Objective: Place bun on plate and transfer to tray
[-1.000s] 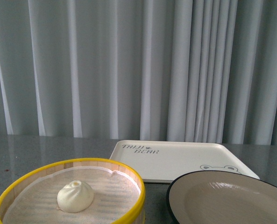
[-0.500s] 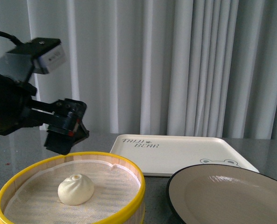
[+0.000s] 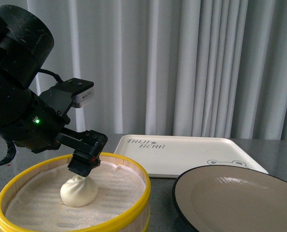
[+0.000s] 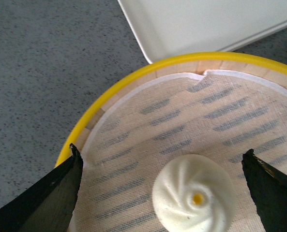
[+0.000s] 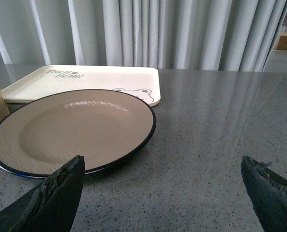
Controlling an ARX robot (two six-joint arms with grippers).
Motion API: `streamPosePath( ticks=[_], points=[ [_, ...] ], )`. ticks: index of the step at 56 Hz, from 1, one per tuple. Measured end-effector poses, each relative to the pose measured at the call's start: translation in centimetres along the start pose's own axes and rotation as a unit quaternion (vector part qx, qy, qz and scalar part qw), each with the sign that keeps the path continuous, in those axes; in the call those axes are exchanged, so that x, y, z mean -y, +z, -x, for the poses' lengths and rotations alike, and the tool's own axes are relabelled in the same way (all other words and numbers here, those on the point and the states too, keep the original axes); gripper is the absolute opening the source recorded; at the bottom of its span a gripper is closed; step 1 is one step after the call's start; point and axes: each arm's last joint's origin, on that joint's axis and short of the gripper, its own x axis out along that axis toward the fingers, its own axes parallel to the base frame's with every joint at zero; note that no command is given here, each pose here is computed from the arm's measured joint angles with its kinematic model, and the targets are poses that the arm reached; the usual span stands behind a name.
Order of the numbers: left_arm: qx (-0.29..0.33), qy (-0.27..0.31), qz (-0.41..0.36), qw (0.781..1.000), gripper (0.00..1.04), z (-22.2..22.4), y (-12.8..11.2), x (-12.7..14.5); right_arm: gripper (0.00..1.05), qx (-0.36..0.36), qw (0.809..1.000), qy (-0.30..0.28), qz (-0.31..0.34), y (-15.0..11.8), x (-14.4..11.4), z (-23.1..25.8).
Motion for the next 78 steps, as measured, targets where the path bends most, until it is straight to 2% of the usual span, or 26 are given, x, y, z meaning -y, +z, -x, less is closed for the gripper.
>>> streamPosePath(
  ticks=[12, 73, 76, 78],
  points=[
    [-0.019, -0.025, 0.018, 0.999, 0.98, 0.1, -0.5, -0.4, 0.96, 0.0, 1.0, 0.0, 0.0, 0.0, 0.0, 0.0],
    [-0.056, -0.052, 0.024, 0.997, 0.98, -1.0, -2.4, 1.3, 0.96, 0.0, 1.0, 0.0, 0.0, 0.0, 0.0, 0.0],
    [-0.055, -0.052, 0.024, 0.997, 0.94, -1.0, -2.3, 1.4, 0.96, 0.0, 1.0, 0.0, 0.0, 0.0, 0.0, 0.0],
    [-0.055, -0.053, 0.025, 0.997, 0.87, -1.0, -2.3, 1.5, 0.96, 0.0, 1.0, 0.0, 0.0, 0.0, 0.0, 0.0]
  ],
)
